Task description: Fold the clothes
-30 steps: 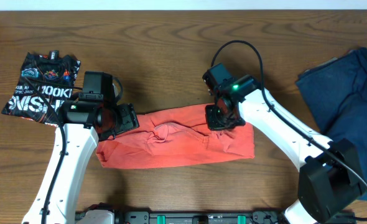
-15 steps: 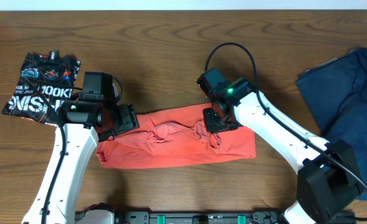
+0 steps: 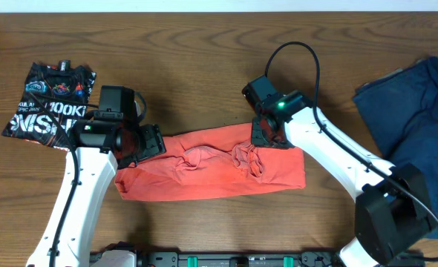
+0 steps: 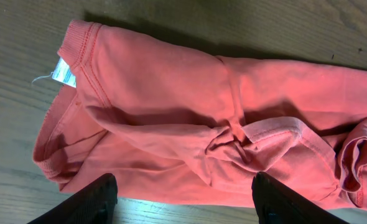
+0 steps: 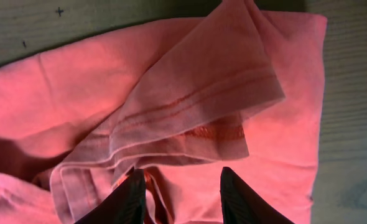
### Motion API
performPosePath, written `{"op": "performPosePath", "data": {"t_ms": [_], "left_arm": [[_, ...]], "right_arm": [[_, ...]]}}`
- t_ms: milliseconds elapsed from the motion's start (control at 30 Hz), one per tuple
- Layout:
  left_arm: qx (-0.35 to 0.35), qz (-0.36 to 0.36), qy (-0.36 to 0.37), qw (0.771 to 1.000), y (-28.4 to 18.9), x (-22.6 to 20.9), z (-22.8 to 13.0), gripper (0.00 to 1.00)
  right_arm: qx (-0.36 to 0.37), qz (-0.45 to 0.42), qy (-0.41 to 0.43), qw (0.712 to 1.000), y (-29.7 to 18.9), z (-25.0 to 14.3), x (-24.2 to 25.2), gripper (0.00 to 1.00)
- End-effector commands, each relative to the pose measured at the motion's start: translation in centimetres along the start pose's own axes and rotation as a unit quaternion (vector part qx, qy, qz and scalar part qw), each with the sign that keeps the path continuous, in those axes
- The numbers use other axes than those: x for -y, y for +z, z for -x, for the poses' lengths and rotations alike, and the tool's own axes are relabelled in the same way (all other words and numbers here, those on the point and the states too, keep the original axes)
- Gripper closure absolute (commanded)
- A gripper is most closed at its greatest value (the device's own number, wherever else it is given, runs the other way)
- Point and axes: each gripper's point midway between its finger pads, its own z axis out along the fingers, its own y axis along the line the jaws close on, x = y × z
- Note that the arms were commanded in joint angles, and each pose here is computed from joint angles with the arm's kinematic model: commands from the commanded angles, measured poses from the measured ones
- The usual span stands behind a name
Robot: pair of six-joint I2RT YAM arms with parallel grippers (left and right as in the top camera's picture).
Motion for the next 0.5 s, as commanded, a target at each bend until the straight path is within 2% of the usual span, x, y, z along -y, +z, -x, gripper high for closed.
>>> {"op": "performPosePath", "data": {"t_ms": [0, 167, 367, 467], "left_arm": [[0.001, 0.003, 0.003, 1.0, -0.1, -0.2, 0.0, 0.29], [0.001, 0.003, 0.003, 1.0, -0.1, -0.2, 0.0, 0.28], [0.001, 0.003, 0.003, 1.0, -0.1, -0.2, 0.0, 0.29], [0.002, 0.003, 0.003, 1.0, -0.1, -0.2, 0.0, 0.29]], "right_arm": [[-0.007, -0.028, 0.034, 0.999, 1.5, -0.1, 1.1, 0.62], [-0.007, -0.054, 0.087, 0.995, 2.9, 0.5, 2.3, 0.61], [-0.009, -0.055, 0.11, 0.992, 4.1, 1.4, 3.1, 0.61], [-0.009, -0.055, 0.115, 0.992, 4.5, 1.8, 3.3, 0.66]]}}
